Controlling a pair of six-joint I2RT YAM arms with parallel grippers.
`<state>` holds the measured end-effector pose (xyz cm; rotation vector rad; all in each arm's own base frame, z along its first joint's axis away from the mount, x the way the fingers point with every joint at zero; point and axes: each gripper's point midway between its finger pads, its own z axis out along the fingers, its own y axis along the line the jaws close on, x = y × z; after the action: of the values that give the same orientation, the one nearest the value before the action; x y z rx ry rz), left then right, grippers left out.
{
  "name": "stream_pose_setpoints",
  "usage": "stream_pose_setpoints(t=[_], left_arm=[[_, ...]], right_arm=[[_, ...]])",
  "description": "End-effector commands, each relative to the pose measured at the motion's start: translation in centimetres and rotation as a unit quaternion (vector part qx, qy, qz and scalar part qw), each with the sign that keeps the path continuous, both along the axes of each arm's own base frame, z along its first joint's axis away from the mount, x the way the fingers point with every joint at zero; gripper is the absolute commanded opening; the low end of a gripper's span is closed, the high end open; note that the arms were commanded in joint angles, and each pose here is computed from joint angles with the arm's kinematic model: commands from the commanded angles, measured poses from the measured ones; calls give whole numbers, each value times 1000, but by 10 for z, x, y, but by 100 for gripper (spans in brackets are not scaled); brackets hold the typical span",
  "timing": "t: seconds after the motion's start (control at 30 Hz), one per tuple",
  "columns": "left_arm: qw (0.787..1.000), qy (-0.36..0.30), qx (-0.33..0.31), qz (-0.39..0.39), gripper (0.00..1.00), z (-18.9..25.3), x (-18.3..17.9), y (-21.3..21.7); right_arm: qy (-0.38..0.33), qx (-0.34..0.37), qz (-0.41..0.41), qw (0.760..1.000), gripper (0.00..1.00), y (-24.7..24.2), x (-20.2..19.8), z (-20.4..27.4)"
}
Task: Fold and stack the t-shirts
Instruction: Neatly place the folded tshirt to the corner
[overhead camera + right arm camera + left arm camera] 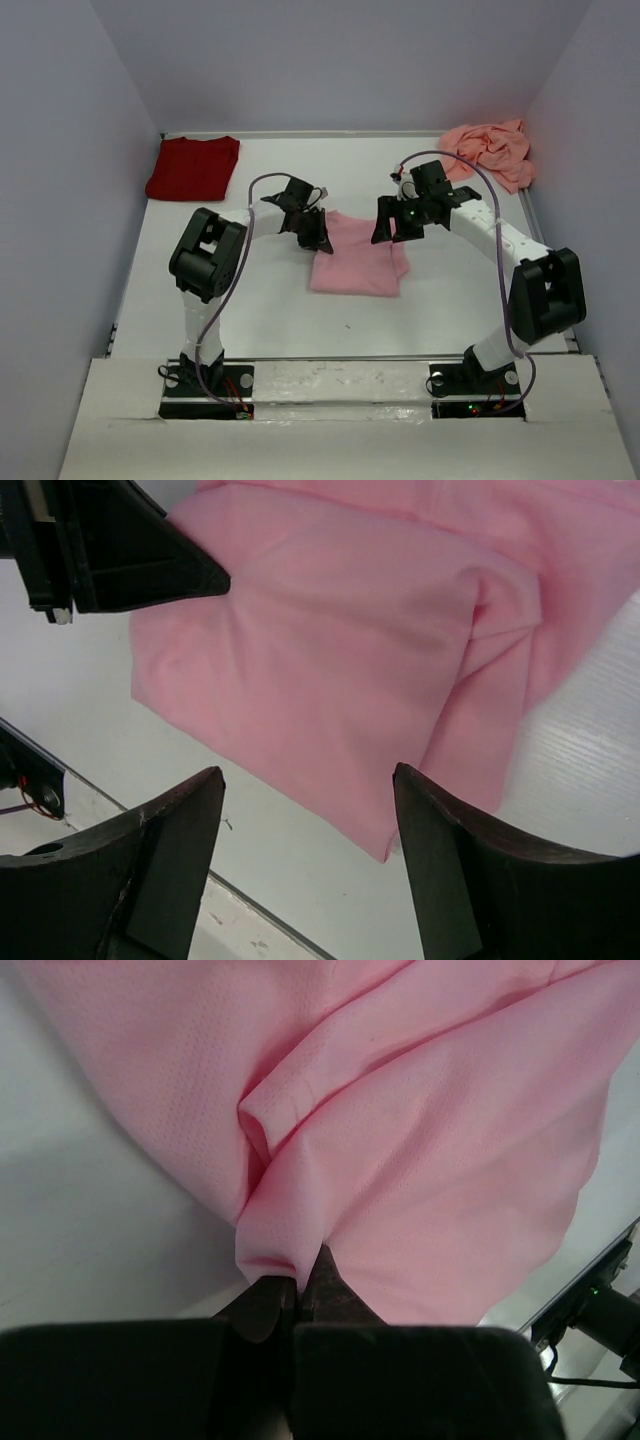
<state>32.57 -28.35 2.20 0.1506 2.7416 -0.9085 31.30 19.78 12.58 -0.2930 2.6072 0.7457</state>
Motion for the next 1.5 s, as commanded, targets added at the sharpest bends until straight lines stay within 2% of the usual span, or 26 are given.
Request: stream_pose_setpoints(t=[0.0,0.1,0.27,0.33,0.43,0.63,0.73,1.03,1.27,1.43,1.47], left_arm=[[992,42,122,-4,0,-52,-7,32],[988,51,146,2,0,-53,5,42],[989,37,131,60,0,-35,59,70],[988,47,130,73,0,-38,71,82],[985,23,139,102,0,-21,112,108],[978,-3,157,136,0,2,165,153],[976,-46,159,142,0,26,200,162],[965,-91,184,167,0,30,243,198],[947,-130,189,226,0,43,271,232],[940,-153,167,256,0,57,288,250],[937,-158,160,267,0,62,292,264]], right_arm=[[-38,13,-2,999,74,2,6,20],[-41,14,-2,999,74,2,6,22],[-44,17,-3,999,74,2,5,26],[-48,20,-3,999,74,3,5,29],[-46,22,-1,999,74,3,5,29],[-40,26,2,999,74,4,2,28],[-40,27,2,999,74,5,1,28],[-39,30,1,999,74,3,-4,30],[-34,34,1,999,74,3,-10,30],[-32,34,1,999,74,2,-14,29],[-30,36,1,999,74,3,-15,29]])
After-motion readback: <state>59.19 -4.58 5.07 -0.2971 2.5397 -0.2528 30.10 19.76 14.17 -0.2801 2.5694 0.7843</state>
